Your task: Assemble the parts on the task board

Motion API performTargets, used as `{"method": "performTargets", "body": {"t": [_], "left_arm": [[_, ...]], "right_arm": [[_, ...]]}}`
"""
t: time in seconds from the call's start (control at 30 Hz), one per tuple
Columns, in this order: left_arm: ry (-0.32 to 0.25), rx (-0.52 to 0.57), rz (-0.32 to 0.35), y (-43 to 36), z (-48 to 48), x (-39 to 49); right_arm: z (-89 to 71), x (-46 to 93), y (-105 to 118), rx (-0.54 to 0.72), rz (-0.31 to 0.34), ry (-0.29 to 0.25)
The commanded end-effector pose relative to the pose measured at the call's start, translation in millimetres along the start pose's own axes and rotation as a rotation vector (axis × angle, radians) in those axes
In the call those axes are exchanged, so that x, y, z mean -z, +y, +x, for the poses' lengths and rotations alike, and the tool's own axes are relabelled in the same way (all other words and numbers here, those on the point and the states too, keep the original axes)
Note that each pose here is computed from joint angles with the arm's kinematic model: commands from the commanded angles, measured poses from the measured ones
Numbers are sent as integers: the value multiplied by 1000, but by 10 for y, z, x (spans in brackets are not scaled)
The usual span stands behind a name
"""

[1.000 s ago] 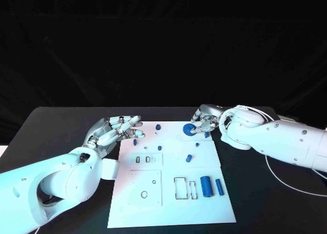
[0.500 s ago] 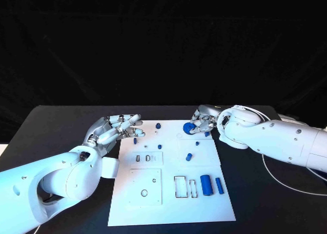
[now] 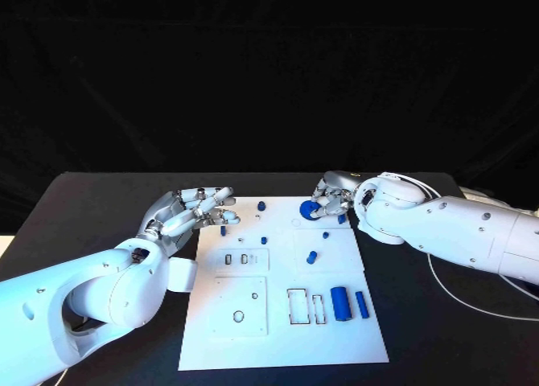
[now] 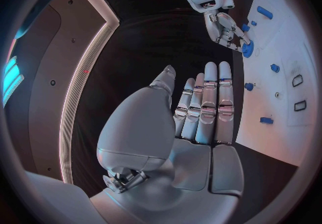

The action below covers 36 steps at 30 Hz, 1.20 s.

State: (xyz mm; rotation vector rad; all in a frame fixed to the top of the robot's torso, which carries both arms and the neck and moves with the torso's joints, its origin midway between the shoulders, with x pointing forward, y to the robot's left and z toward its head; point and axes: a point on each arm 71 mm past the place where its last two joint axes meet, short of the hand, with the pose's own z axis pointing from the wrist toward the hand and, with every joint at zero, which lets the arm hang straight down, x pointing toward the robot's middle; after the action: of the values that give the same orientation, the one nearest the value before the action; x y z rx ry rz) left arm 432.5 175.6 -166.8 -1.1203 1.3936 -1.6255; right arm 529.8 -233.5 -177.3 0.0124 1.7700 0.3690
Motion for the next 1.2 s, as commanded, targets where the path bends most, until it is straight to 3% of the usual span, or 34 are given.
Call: {"method": "performTargets", "body": {"t": [0.03, 0.23, 0.6, 0.8, 1.2], "left_arm": [[23, 12, 4, -9, 27, -3], [26, 13, 2, -8, 28, -2], [27, 14, 0, -8, 29, -1], [25, 13, 0, -6, 21, -2], [25, 13, -3, -4, 17, -3]], "right_arm": [[61, 1, -31, 49, 37, 10], [90, 14, 3, 107, 38, -13], [116, 85, 247, 154, -29, -92], [97, 171, 455, 125, -84, -141], [145, 206, 986, 117, -199, -162]]}}
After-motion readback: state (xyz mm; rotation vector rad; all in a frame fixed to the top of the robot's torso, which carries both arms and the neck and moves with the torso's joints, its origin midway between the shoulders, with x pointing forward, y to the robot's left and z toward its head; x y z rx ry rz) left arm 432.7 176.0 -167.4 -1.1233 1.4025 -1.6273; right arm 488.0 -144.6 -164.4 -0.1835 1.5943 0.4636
